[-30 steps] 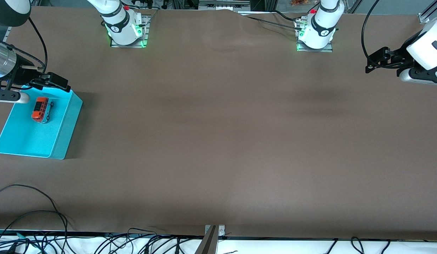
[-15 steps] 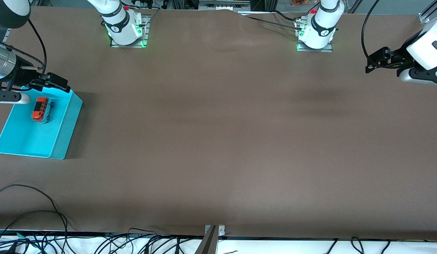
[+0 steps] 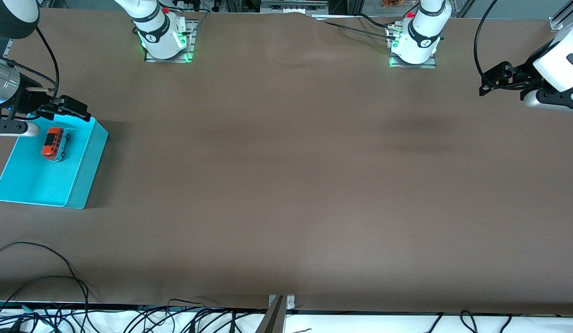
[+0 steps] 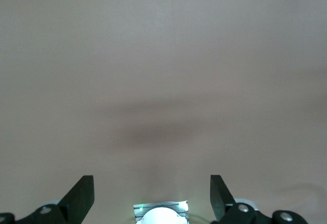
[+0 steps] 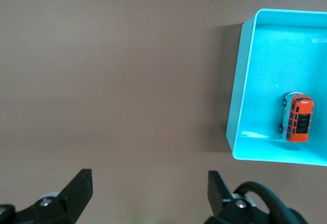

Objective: Wind up bus and store in blue box

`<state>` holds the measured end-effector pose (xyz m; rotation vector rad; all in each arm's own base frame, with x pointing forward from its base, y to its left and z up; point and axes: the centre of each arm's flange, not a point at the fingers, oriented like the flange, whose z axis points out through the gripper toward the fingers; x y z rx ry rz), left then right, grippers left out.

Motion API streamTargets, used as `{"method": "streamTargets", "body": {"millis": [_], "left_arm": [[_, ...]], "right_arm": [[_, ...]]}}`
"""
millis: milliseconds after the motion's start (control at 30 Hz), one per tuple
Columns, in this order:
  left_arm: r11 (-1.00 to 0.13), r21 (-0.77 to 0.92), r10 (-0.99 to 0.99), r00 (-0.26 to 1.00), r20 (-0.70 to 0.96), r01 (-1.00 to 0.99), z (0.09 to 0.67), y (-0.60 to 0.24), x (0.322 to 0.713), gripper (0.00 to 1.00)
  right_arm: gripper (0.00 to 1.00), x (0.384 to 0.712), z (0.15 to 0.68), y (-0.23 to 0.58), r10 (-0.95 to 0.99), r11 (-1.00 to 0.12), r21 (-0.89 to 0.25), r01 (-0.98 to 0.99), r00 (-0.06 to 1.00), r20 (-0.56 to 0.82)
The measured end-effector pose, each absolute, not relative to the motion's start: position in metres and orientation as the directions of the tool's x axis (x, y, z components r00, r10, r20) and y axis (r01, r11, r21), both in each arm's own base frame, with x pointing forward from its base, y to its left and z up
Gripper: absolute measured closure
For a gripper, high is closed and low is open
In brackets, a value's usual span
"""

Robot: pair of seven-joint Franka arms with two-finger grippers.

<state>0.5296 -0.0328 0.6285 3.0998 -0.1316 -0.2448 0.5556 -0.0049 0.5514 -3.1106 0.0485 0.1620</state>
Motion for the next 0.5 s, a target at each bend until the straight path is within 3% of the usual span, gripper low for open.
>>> {"method": "streamTargets", "body": {"millis": [500], "left_arm": [[-0.996,0.036,-0.087,0.984,-0.155,-0.082,0.6285,-0.0328,0.5296,0.00]], "right_arm": [[0.00,0.5557,0.5511,-0.0061,-0.003,-1.000,-0.024,-0.006,0.995,-0.104]]}}
